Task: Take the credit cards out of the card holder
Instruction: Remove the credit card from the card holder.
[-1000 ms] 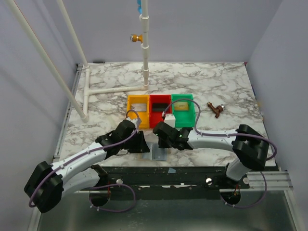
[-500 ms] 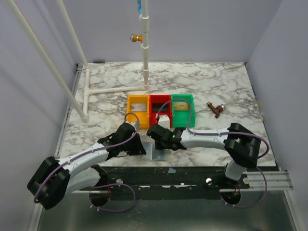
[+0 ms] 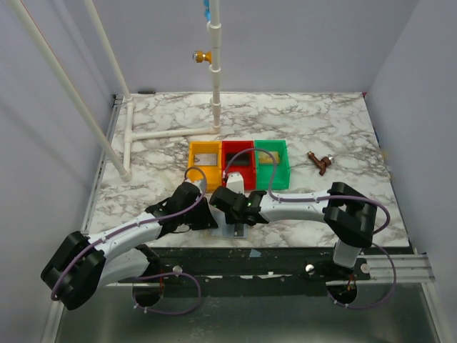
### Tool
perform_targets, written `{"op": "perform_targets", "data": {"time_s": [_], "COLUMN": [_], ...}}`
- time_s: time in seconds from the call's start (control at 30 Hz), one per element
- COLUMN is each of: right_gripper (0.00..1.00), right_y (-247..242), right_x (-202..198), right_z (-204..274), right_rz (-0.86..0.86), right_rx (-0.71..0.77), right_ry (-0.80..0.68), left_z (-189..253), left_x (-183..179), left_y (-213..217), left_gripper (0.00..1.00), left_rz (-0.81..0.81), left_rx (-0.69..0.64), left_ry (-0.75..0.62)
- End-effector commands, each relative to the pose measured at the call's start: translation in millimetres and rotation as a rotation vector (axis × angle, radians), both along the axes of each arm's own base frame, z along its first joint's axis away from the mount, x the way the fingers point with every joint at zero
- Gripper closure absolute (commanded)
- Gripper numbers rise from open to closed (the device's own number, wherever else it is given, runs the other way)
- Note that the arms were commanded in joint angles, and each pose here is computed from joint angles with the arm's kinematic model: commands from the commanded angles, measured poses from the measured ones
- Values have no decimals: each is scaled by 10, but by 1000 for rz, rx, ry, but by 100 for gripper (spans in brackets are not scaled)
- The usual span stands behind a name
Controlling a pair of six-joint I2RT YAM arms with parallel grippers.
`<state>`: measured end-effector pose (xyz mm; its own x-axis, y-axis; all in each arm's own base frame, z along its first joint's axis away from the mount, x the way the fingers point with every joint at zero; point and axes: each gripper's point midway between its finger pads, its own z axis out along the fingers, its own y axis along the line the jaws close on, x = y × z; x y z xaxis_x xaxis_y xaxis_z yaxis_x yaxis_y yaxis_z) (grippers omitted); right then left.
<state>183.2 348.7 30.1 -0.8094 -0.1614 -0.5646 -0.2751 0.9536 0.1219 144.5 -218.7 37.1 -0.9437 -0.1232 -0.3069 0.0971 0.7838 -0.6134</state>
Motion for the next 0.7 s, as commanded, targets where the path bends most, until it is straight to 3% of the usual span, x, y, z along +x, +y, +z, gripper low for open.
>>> {"op": "perform_targets", "data": {"time_s": [0.0, 0.23, 0.5, 0.67], "right_gripper": [78, 80, 82, 84], "right_y": [51, 214, 195, 123], "right_x": [-200, -221, -202, -129], "right_z": [-206, -123, -187, -148], "right_rz": [24, 23, -16, -64], "right_rx": [9, 105, 166, 196], "right_ry": [92, 116, 174, 174], "left_z": [30, 135, 557, 435], "left_x": [30, 35, 33, -82], "left_y": [-4, 39, 70, -70], "left_gripper": [91, 90, 86, 95], "left_rz": [9, 7, -28, -71], "left_rx": [-15, -6, -38, -82], "left_ry": [-19, -50, -167, -99]}}
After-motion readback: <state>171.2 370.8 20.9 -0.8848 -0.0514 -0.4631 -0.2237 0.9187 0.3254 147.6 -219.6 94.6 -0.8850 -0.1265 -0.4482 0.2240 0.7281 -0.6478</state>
